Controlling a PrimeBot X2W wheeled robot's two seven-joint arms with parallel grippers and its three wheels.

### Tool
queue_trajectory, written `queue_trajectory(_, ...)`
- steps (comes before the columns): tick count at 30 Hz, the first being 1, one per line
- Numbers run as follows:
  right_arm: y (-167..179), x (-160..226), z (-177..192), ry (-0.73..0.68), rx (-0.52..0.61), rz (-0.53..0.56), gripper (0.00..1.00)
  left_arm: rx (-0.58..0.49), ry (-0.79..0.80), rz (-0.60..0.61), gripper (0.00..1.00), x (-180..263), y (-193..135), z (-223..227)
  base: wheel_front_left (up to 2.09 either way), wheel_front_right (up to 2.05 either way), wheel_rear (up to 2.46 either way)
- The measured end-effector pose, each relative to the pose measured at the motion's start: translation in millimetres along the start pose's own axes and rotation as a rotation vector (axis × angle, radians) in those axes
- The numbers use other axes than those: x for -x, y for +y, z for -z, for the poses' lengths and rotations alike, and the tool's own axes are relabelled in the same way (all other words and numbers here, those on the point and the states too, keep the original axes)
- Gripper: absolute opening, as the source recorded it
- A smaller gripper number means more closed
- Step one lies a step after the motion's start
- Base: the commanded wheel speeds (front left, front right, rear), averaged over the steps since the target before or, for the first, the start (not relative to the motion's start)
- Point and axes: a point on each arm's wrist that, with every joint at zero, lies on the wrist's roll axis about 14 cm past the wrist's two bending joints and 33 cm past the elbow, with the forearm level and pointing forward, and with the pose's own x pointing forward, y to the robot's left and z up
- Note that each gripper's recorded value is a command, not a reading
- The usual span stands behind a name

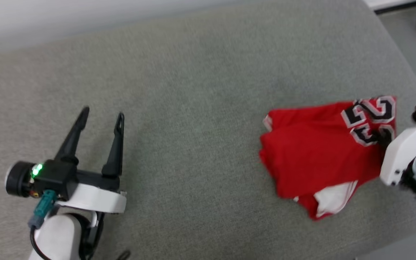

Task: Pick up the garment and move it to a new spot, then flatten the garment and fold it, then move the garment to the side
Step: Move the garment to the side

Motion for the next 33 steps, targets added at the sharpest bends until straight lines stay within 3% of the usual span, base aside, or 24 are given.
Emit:
queue_trajectory(13,-102,-42,-60,0.008,0.153,0.343,0.0,0.033,0.017,0.038,1.0,-33,14,42,0.0,0.0,0.0)
queue_trajectory(22,-122,-67,-65,-0.012,0.199,0.461,0.0,0.047,0.04,0.03,1.0,-33,24,63,0.0,0.0,0.0)
queue_trajectory(23,-120,-71,-62,-0.017,0.202,0.462,0.28,0.049,0.044,0.026,1.0,-32,26,65,0.0,0.0,0.0)
queue_trajectory(25,-117,-76,-60,-0.036,0.215,0.467,1.0,0.051,0.053,0.022,1.0,-29,28,68,0.0,0.0,0.0)
queue_trajectory(33,-125,-63,-65,-0.128,0.206,0.521,1.0,0.049,0.064,0.006,1.0,-20,30,60,0.0,0.0,0.0)
